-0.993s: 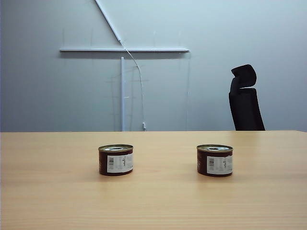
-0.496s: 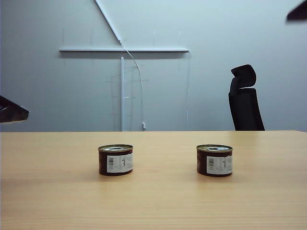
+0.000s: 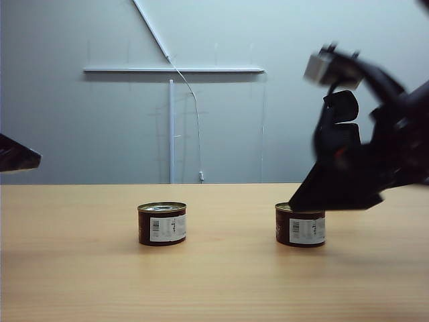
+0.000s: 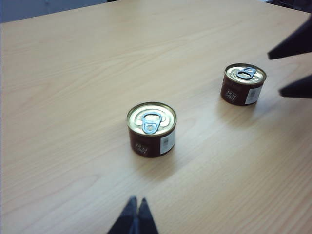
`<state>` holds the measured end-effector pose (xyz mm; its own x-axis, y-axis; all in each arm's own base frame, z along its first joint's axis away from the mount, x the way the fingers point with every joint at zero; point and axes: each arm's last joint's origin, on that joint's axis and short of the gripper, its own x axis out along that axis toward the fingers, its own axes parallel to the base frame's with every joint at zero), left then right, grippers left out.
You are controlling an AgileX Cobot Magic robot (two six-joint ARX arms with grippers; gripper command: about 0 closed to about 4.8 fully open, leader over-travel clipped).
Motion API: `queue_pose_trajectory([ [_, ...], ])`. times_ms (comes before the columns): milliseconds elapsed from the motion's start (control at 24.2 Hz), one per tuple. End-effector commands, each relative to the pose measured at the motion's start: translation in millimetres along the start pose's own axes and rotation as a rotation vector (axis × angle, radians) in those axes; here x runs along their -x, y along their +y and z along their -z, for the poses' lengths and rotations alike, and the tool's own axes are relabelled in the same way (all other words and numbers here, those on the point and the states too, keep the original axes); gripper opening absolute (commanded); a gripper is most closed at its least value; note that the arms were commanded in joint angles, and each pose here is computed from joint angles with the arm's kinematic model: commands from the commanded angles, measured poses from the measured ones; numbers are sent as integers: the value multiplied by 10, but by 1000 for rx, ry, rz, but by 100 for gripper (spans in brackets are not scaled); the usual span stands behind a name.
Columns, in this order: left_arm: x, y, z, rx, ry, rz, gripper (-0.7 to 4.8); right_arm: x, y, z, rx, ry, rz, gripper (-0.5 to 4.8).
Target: Stack a can of tomatoes on the right onto the can of tomatoes on the left.
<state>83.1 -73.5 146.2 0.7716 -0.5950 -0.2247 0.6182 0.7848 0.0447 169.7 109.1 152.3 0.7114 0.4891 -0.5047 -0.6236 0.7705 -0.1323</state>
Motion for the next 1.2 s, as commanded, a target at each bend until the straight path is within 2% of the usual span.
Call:
queue_pose_trajectory([
  [41, 3, 1, -21, 1, -15, -3, -2, -172, -18, -38, -68, -83, 62, 479],
  [207, 3, 1, -21, 1, -15, -3, -2, -333, -2, 47, -85, -75, 38, 479],
  [372, 3, 1, -20, 1, -14, -3, -2, -467, 2, 96, -177, -108, 40, 469],
  [455, 3, 1, -20, 1, -14, -3, -2, -495, 4, 117, -200, -103, 42, 380],
  [496, 3, 1, -21, 1, -15, -3, -2, -507, 6, 124, -202, -105, 37, 259],
  [538, 3, 1, -20, 1, -14, -3, -2, -508, 8, 120, -202, -111, 32, 209],
  [579, 4, 1, -21, 1, -16, -3, -2, -506, 6, 98, -210, -133, 32, 129],
  [662, 3, 4, -21, 1, -15, -5, -2, -508, 1, 32, -256, -182, 16, 121],
  [827, 1, 73, -20, 17, -14, -33, -2, -554, 23, -158, -249, -243, -164, 121],
  [869, 3, 141, -16, 32, -12, -73, -2, -597, 61, -298, -234, -256, -220, 121],
  [910, 5, 172, -14, 38, -12, -103, -2, -620, 83, -365, -228, -255, -231, 121],
  [993, 18, 242, -14, 51, -17, -168, -2, -702, 172, -590, -167, -221, -265, 121],
  [1199, 42, 261, -36, 53, -46, -187, -2, -845, 332, -875, 31, -141, -293, 121],
])
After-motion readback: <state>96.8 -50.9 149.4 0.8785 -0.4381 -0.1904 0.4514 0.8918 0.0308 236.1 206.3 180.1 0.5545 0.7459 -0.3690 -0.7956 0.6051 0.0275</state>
